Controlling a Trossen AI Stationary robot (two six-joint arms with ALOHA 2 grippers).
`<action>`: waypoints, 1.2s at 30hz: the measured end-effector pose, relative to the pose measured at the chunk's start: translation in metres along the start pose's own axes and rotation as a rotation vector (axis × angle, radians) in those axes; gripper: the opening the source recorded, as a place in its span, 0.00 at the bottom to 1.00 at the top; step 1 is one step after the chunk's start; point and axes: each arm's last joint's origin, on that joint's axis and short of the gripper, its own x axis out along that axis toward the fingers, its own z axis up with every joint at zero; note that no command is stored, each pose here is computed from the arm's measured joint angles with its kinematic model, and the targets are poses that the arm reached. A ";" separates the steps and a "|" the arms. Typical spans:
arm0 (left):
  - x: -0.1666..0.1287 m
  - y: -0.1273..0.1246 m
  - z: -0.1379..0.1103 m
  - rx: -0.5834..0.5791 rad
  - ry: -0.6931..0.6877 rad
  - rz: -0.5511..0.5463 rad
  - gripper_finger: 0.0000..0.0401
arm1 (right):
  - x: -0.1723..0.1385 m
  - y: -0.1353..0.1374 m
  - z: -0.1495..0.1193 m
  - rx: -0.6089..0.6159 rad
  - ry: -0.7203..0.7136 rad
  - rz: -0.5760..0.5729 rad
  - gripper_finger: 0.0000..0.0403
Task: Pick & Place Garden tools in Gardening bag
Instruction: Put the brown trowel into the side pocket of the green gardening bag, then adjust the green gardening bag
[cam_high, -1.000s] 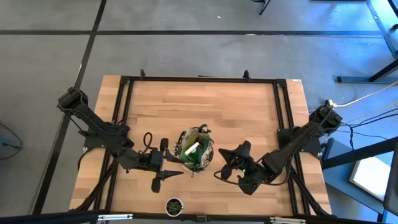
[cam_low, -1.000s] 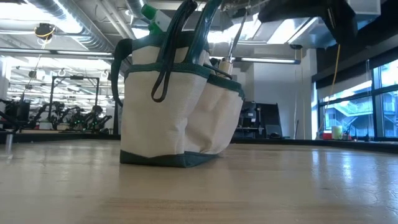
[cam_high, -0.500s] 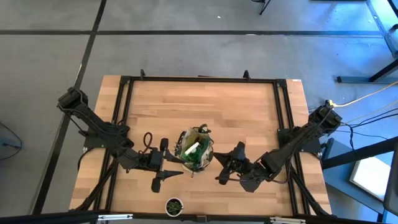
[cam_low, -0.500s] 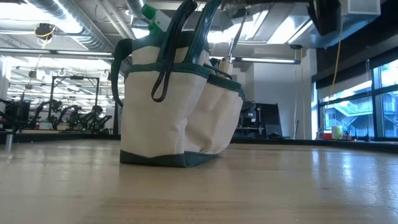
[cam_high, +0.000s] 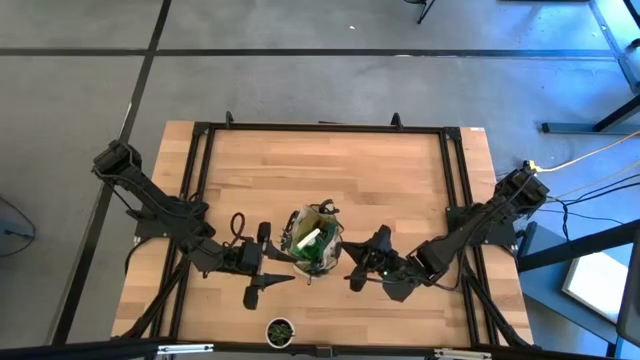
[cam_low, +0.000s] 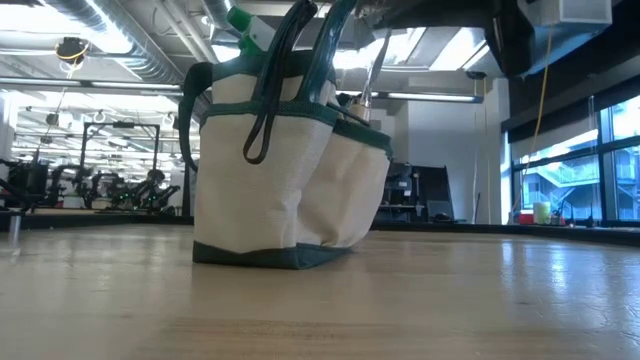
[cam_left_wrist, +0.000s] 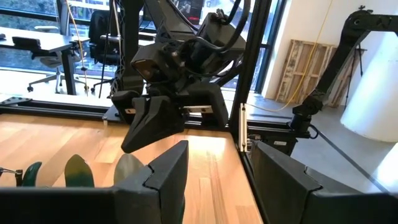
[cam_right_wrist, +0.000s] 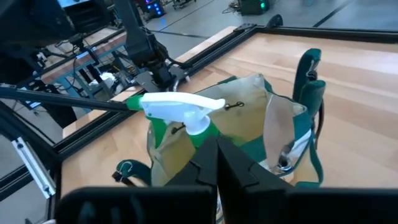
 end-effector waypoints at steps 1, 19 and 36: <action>0.000 0.000 0.000 0.000 0.000 0.000 0.43 | 0.000 0.000 0.000 0.000 0.000 0.002 0.00; 0.000 0.000 0.000 0.000 0.000 0.000 0.43 | 0.019 -0.004 -0.008 0.019 0.104 0.033 0.00; 0.000 0.000 0.000 0.008 0.000 0.001 0.43 | 0.020 -0.005 -0.008 -0.006 0.116 0.035 0.00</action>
